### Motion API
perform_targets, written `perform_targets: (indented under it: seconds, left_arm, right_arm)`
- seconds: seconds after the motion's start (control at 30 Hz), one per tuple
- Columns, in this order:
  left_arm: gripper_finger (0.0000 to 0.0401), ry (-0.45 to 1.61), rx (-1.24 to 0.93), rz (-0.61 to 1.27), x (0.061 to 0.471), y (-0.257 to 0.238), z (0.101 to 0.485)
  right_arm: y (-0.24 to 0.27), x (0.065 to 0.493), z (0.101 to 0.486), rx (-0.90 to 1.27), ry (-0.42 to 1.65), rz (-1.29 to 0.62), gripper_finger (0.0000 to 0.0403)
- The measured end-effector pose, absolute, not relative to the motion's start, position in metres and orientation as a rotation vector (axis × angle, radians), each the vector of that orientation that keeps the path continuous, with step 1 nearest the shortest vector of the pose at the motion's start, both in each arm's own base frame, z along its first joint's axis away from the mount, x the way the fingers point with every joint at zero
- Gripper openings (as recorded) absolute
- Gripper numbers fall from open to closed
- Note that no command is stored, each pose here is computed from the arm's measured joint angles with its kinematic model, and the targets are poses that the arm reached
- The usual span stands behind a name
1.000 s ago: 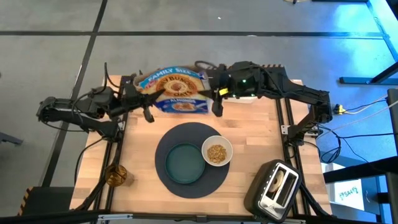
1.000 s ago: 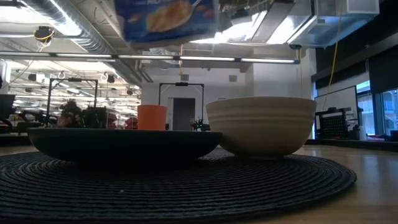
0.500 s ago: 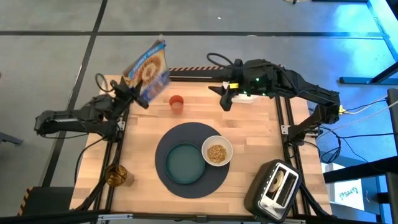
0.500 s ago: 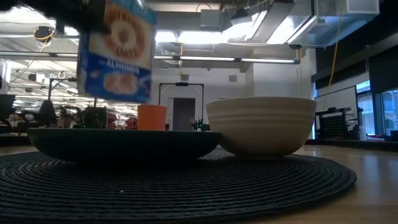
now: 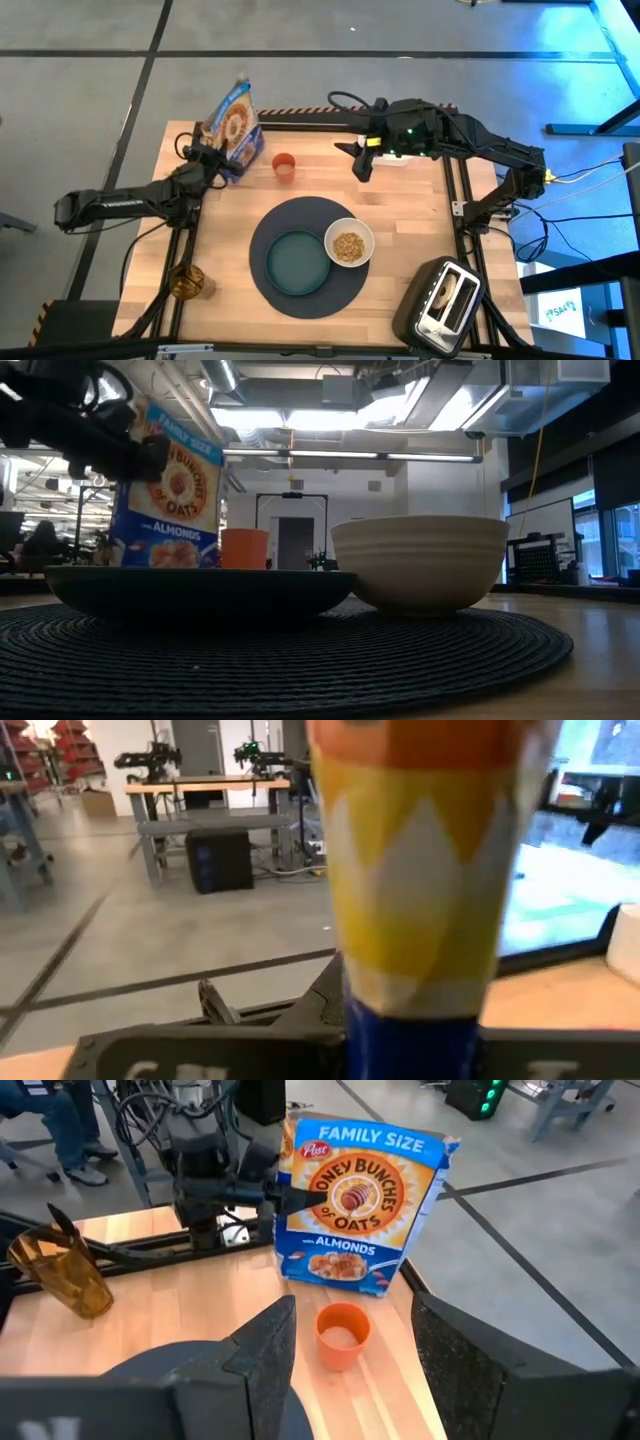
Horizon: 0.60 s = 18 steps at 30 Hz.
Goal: Arrange a breakfast setting
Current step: Pour the cereal into the bowl
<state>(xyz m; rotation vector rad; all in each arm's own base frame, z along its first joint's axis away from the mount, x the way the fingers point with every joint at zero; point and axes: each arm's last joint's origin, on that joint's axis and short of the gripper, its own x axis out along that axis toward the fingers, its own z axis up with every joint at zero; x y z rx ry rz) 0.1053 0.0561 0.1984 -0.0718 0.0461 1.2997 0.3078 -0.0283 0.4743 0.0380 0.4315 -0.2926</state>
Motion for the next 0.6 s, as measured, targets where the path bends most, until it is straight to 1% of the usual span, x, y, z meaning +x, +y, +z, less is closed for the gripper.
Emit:
perform_targets:
  seconds: [0.13, 0.23, 0.37, 0.5, 0.6]
  left_arm:
    - [0.0001, 0.044, -0.099, 1.297, 0.104, 0.06, 0.192]
    - [0.0014, 0.052, -0.1, 1.299, 0.103, 0.062, 0.191]
    - [0.0047, 0.102, -0.056, 1.263, 0.103, 0.064, 0.19]
    - [0.0089, 0.132, -0.032, 1.202, 0.104, 0.063, 0.19]
    - [0.0122, 0.127, -0.015, 1.193, 0.105, 0.063, 0.197]
  right_arm:
    - [-0.028, 0.306, 0.472, 0.035, 0.461, -0.3, 0.0191]
    - [-0.029, 0.306, 0.47, 0.038, 0.479, -0.308, 0.0191]
    - [-0.029, 0.305, 0.468, 0.066, 0.496, -0.321, 0.0191]
    - [-0.029, 0.302, 0.465, 0.082, 0.531, -0.346, 0.0191]
    - [-0.029, 0.301, 0.464, 0.085, 0.548, -0.354, 0.0191]
